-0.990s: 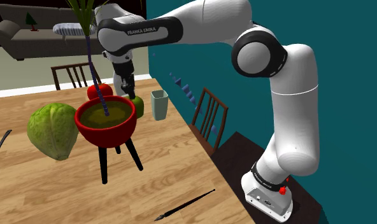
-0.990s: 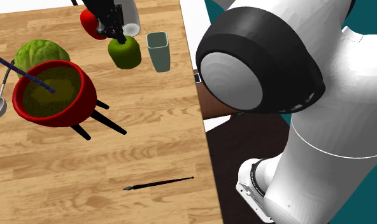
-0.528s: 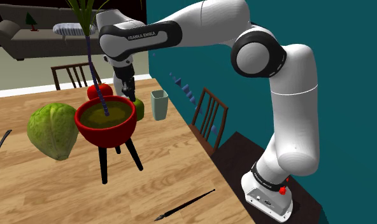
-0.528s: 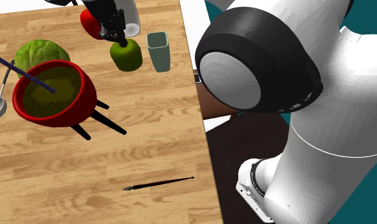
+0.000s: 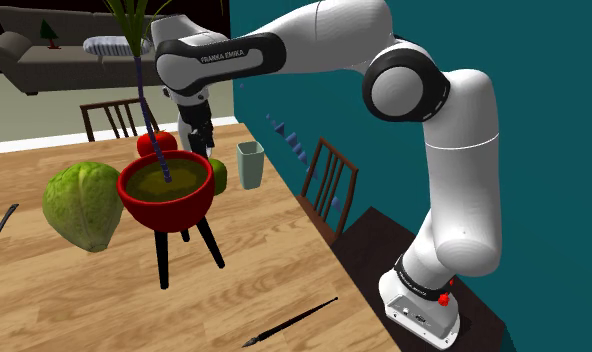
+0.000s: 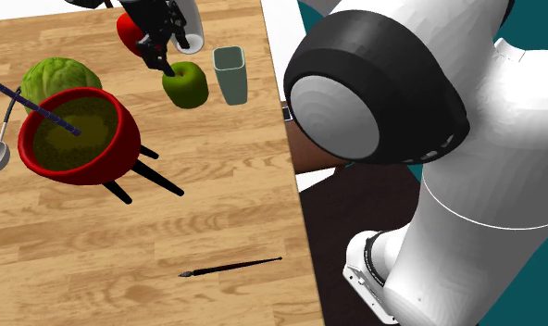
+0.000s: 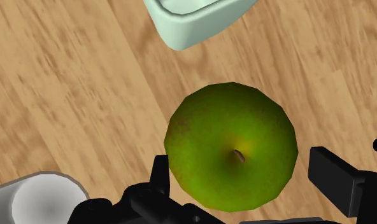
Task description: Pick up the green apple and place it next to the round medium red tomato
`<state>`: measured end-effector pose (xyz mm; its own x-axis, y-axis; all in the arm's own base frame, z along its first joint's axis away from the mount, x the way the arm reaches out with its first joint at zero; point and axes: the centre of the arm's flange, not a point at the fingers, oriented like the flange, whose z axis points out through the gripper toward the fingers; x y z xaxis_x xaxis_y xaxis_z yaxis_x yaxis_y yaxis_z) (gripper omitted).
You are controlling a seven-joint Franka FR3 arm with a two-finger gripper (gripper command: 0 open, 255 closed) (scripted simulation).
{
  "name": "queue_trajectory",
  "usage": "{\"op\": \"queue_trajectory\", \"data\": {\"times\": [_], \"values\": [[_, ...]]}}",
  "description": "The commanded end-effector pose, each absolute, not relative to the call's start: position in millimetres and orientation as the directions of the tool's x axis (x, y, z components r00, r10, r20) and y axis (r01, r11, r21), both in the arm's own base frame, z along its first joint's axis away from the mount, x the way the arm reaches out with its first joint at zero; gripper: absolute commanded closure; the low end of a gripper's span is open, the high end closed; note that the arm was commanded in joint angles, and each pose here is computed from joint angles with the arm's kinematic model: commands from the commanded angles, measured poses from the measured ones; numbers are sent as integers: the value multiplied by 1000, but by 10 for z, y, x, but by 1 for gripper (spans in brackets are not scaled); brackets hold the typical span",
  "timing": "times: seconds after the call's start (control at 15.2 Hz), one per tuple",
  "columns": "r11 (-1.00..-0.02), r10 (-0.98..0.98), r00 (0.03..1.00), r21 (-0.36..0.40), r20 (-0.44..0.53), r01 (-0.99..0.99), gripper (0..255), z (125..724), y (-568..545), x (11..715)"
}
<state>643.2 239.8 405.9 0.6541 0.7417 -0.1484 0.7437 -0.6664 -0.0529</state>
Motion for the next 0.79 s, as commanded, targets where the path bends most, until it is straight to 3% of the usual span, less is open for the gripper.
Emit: {"op": "queue_trajectory", "data": {"times": [0.0, 0.2, 0.73], "values": [[-666, 742, 654, -53, -148, 744, 0, 4189, 2408, 6450], [-666, 742, 654, -53, -148, 744, 0, 4552, 2436, 6501], [-666, 742, 654, -53, -148, 744, 0, 4552, 2436, 6501]]}}
